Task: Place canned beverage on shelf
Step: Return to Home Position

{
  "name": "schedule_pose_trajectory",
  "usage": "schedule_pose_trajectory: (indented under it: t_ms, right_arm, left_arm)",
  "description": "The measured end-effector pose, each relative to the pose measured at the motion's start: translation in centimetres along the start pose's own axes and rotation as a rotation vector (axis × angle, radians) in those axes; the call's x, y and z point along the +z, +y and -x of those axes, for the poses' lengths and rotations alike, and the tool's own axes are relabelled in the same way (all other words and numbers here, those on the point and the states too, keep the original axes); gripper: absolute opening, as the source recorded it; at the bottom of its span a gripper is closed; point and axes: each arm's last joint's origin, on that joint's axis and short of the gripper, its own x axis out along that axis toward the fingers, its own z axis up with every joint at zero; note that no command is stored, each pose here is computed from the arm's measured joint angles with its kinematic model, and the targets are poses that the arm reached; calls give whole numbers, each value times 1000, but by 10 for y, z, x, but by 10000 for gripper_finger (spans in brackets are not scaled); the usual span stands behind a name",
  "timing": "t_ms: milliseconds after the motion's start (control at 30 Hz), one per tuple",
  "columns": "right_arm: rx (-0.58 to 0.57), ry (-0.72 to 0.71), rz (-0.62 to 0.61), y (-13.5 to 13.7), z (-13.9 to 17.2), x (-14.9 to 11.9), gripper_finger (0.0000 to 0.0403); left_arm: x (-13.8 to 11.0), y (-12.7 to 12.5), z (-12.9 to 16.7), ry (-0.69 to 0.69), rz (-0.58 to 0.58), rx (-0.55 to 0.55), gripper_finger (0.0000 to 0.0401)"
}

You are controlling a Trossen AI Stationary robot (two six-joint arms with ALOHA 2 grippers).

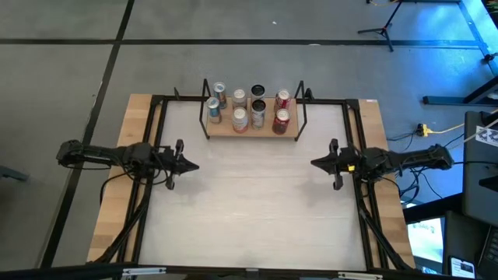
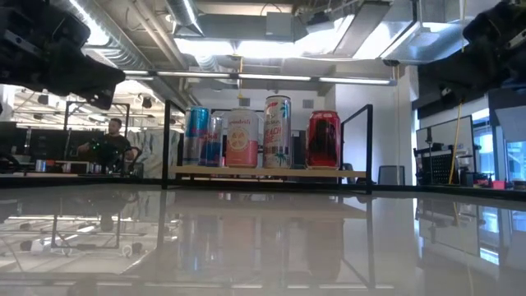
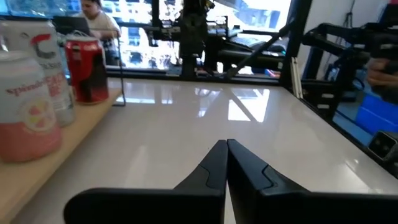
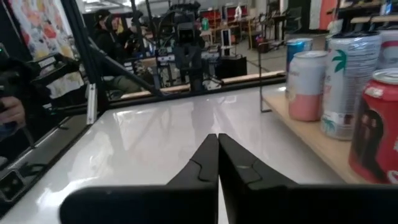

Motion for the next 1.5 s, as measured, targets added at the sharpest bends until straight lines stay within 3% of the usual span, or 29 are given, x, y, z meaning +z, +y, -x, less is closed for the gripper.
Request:
schedule_pose_trajectory:
  t_ms: [133, 1500]
  right_arm:
    - [-26, -16, 22, -3, 3, -13, 1]
    - [13, 25, 68, -2, 1, -16, 1]
  left_arm:
    - [-3, 0, 0, 30, -8, 7, 1]
    - [0, 1, 3, -11, -27, 30, 2]
